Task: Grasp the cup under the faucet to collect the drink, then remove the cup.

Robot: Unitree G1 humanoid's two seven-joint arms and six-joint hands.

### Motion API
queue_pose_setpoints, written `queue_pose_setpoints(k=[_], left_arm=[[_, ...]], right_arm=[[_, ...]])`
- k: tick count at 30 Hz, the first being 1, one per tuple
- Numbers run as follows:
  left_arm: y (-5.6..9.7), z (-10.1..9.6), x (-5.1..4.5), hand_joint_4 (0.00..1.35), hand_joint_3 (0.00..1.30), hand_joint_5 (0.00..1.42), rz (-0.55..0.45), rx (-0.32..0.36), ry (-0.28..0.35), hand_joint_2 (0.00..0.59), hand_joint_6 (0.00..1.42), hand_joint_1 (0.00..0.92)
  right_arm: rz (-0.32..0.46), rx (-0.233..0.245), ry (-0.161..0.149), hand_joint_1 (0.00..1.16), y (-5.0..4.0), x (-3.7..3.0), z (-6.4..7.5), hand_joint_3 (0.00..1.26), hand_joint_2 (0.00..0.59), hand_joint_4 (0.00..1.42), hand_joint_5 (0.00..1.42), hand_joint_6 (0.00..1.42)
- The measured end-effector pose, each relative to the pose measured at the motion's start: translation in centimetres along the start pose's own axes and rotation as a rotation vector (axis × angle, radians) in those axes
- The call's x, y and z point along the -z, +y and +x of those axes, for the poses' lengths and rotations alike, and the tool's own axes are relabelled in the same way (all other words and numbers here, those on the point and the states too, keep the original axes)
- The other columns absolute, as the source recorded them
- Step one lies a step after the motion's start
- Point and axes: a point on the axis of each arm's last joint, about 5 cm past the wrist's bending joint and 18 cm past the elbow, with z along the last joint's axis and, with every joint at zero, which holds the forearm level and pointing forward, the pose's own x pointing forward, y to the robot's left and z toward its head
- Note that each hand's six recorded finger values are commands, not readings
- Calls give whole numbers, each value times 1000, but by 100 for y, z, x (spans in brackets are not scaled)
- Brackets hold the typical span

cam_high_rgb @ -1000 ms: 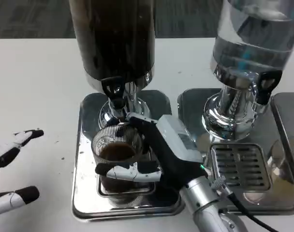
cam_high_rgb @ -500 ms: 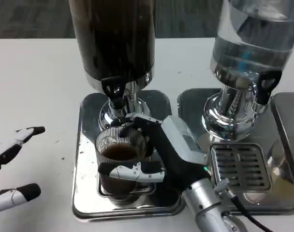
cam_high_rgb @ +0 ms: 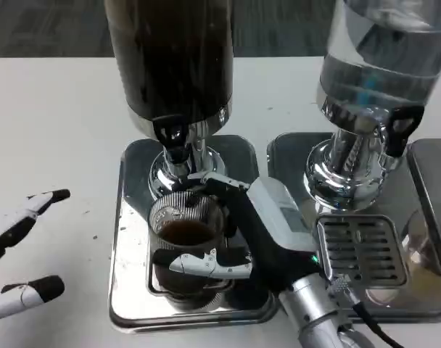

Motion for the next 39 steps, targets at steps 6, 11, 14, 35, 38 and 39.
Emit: queue_pose_setpoints(k=[6, 11, 14, 35, 38, 39], left_arm=[[-1, 61, -15, 0, 40, 0, 5, 4, -37, 99, 38, 0], [-20, 99, -31, 0, 40, 0, 6, 19, -71, 96, 38, 0], [-54, 115, -40, 0, 39, 0, -11, 21, -91, 93, 38, 0], [-92, 217, -118, 0, 32, 0, -55, 35, -199, 86, 38, 0], [-89, 218, -120, 0, 30, 0, -58, 29, -202, 86, 38, 0], [-89, 218, -120, 0, 30, 0, -58, 29, -202, 86, 38, 0]], right_arm=[[-7, 16, 10, 689, -20, 17, -32, 522, 218, 602, 808, 1002], [-15, 27, 14, 684, -44, 25, -74, 530, 214, 611, 809, 1006], [-21, 34, 19, 682, -66, 38, -91, 533, 214, 611, 816, 1017], [-50, 98, 41, 721, -196, 63, -161, 549, 230, 627, 834, 1022], [-53, 96, 40, 725, -194, 63, -164, 549, 233, 628, 837, 1022], [-55, 96, 40, 727, -194, 63, -164, 550, 234, 628, 837, 1022]])
